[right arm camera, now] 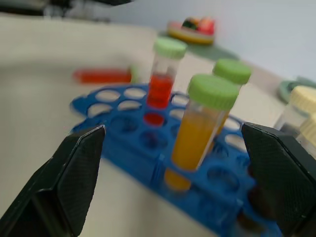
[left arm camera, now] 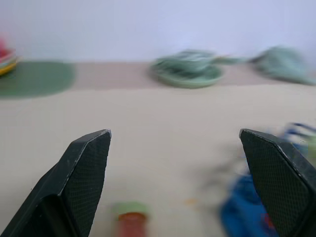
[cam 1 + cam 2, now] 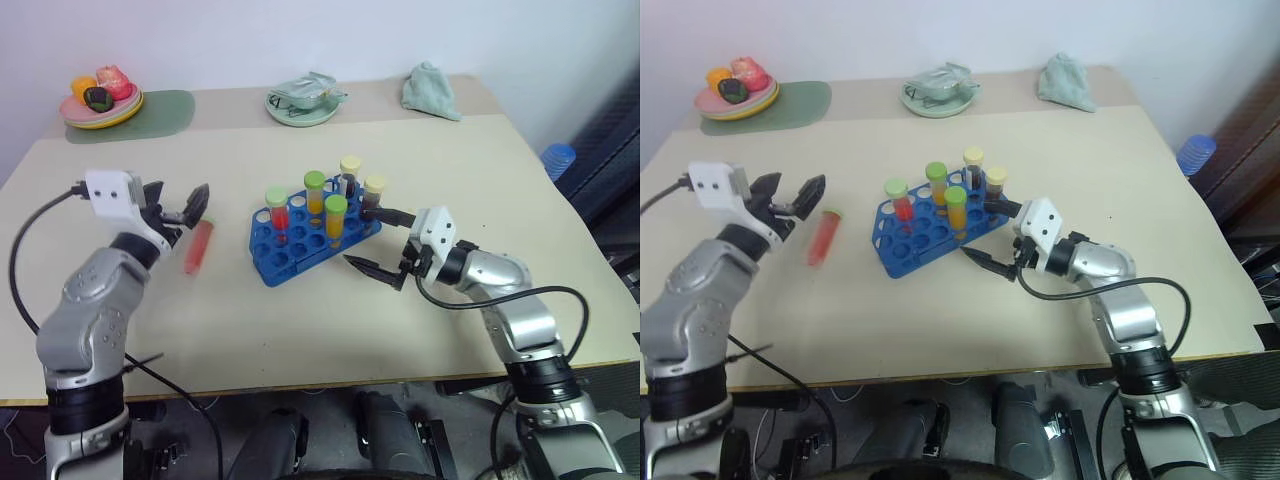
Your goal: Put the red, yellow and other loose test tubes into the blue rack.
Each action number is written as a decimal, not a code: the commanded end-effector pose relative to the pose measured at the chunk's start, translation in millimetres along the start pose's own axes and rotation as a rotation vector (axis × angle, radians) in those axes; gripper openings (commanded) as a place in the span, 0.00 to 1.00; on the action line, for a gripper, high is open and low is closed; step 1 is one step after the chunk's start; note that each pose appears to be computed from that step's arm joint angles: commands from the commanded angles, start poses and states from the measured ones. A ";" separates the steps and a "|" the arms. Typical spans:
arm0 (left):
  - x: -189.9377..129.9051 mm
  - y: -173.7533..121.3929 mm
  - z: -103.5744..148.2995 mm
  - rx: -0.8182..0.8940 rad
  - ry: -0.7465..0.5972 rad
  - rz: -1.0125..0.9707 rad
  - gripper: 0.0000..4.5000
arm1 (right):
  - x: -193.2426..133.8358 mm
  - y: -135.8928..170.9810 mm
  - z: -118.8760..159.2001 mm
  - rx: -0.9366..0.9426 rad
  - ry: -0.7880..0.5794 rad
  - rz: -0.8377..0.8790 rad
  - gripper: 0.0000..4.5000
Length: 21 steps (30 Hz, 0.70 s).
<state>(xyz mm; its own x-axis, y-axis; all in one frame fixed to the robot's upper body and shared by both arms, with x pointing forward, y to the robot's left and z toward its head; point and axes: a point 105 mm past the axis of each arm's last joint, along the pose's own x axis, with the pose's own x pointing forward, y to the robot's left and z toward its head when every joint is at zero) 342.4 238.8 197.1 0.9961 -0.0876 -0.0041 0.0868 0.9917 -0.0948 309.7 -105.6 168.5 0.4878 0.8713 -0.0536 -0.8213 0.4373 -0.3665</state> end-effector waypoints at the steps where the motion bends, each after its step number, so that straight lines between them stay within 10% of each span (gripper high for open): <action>1: 3.9 15.4 1.3 -0.026 0.204 0.090 0.95 | -6.1 -12.5 33.5 -0.073 0.015 -0.001 0.99; 7: 20.3 19.7 -4.8 -0.155 0.547 0.175 0.95 | 8.1 -24.8 71.6 -0.183 0.043 0.031 0.99; 21: 55.7 10.2 -40.7 -0.182 0.839 0.224 0.95 | 12.7 -31.3 65.4 -0.209 0.091 0.032 0.99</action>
<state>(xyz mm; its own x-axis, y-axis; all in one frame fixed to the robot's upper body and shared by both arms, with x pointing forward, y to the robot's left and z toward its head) 392.7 238.8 146.6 0.6232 -0.0201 -0.7818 -0.1830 0.9682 -0.1708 325.7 -94.0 226.4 0.4875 0.8539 -0.1820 -0.7927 0.3455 -0.5022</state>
